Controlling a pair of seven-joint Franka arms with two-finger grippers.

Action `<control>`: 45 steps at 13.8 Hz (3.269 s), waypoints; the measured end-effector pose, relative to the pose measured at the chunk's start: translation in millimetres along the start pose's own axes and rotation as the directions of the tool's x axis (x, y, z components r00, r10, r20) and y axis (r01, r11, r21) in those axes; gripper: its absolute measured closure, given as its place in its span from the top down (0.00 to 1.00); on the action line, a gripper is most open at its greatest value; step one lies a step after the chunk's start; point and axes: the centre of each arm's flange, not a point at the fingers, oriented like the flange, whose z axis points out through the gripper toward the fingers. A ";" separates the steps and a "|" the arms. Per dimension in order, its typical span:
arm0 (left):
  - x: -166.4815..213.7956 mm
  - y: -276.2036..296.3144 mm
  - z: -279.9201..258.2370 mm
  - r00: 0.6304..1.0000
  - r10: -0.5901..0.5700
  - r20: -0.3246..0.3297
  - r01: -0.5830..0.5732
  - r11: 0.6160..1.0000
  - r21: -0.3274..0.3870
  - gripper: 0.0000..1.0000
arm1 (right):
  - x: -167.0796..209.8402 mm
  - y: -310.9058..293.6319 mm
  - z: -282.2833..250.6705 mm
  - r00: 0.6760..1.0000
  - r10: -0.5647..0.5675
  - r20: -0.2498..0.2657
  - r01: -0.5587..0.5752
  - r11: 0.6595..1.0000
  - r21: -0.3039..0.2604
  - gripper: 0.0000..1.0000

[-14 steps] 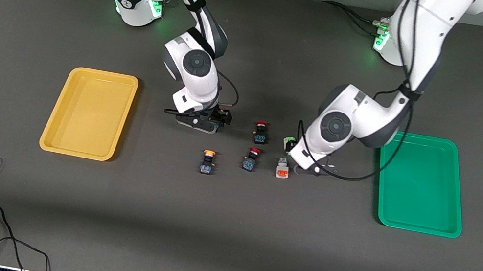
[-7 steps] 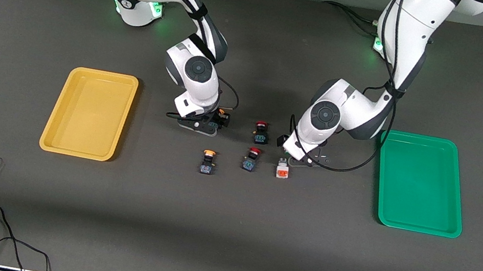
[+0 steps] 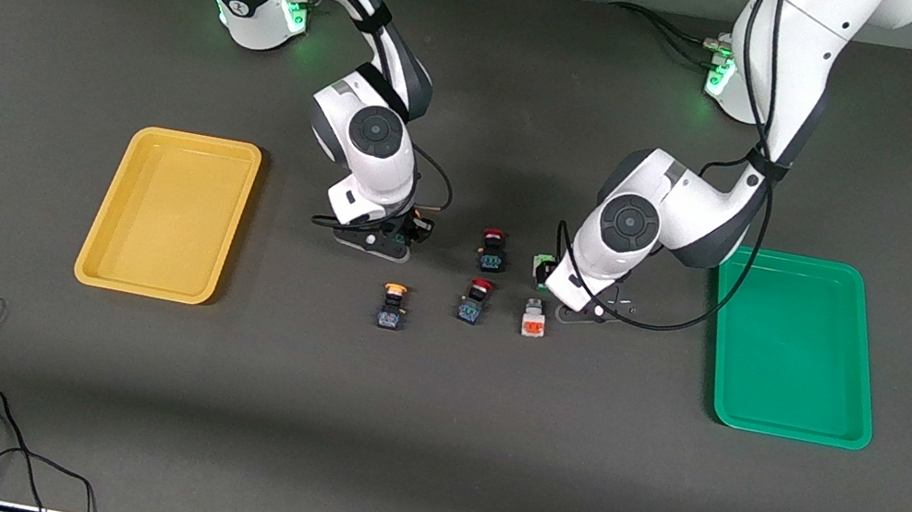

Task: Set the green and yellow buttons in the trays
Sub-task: 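Carry the yellow button to the yellow tray while the left gripper carries green, then release the yellow button in the tray while the left gripper releases the green button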

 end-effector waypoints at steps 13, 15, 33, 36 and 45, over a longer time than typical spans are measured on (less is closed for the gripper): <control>-26.7 26.8 38.3 1.000 -0.001 0.021 0.001 1.000 -0.006 0.92 | 188.3 281.2 -174.5 0.927 -0.368 0.072 0.368 0.930 0.010 0.41; -27.8 29.9 39.7 1.000 -0.014 0.011 0.015 1.000 -0.017 0.85 | 202.7 356.3 -164.3 0.902 -0.423 0.089 0.424 0.906 0.006 0.41; 73.9 -159.6 -138.1 0.973 0.210 0.100 -0.221 0.968 0.120 0.41 | 187.8 467.8 20.3 0.906 -0.421 0.040 0.415 0.904 0.103 0.86; 96.7 -226.8 -126.8 0.950 0.288 0.124 -0.302 0.946 0.116 0.41 | 213.9 463.0 -53.9 0.897 -0.433 0.094 0.420 0.898 0.128 1.00; 141.4 -447.0 -24.1 0.911 0.409 0.053 -0.411 0.911 0.026 0.41 | 202.5 222.7 -215.2 0.963 -0.239 0.122 0.237 0.971 0.029 1.00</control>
